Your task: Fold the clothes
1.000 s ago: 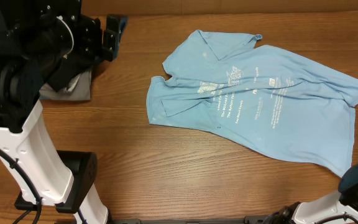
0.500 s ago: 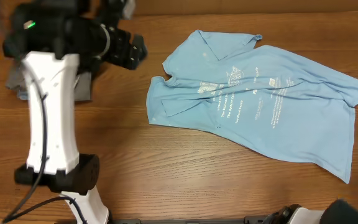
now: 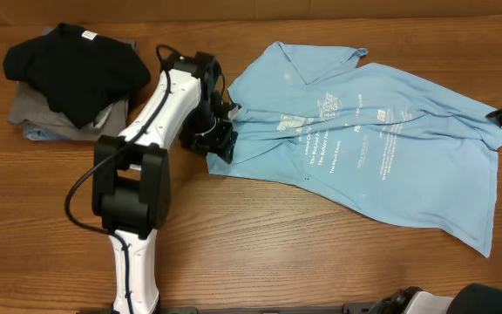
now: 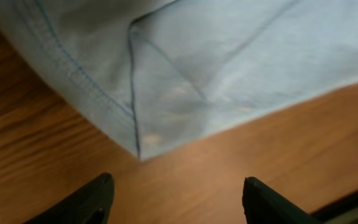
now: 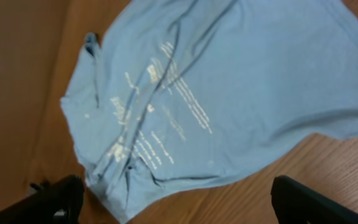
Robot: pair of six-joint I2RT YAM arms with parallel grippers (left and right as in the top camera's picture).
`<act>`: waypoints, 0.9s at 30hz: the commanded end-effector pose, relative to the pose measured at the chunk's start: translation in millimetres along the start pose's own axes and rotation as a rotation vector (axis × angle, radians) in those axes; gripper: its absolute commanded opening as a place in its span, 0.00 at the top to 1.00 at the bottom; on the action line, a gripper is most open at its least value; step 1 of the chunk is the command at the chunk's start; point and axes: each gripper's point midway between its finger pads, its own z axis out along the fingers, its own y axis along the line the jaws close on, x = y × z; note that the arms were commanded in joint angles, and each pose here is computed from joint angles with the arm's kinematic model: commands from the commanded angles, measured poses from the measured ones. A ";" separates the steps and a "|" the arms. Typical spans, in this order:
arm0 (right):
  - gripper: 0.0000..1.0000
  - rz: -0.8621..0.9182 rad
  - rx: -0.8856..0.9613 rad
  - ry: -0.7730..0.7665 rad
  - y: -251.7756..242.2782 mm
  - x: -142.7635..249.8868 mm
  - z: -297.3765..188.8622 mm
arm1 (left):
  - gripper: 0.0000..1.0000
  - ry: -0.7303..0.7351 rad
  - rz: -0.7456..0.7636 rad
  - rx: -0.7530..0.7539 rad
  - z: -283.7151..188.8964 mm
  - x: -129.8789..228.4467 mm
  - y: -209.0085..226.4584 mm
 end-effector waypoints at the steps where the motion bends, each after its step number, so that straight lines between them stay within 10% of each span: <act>1: 0.00 0.003 0.032 0.050 -14.7 6.9 24.6 | 0.31 0.052 -0.079 -0.007 22.2 5.1 13.0; 5: 0.00 0.020 0.055 0.085 -29.8 12.1 49.4 | 0.40 0.061 -0.109 -0.020 37.3 6.0 19.0; 13: 0.00 0.049 0.104 0.145 -61.2 29.2 92.9 | 0.96 0.094 -0.218 -0.043 67.6 23.5 38.7; 27: 0.00 0.269 0.405 0.241 -156.0 94.2 148.8 | 0.96 0.111 -0.673 0.036 27.0 79.9 142.1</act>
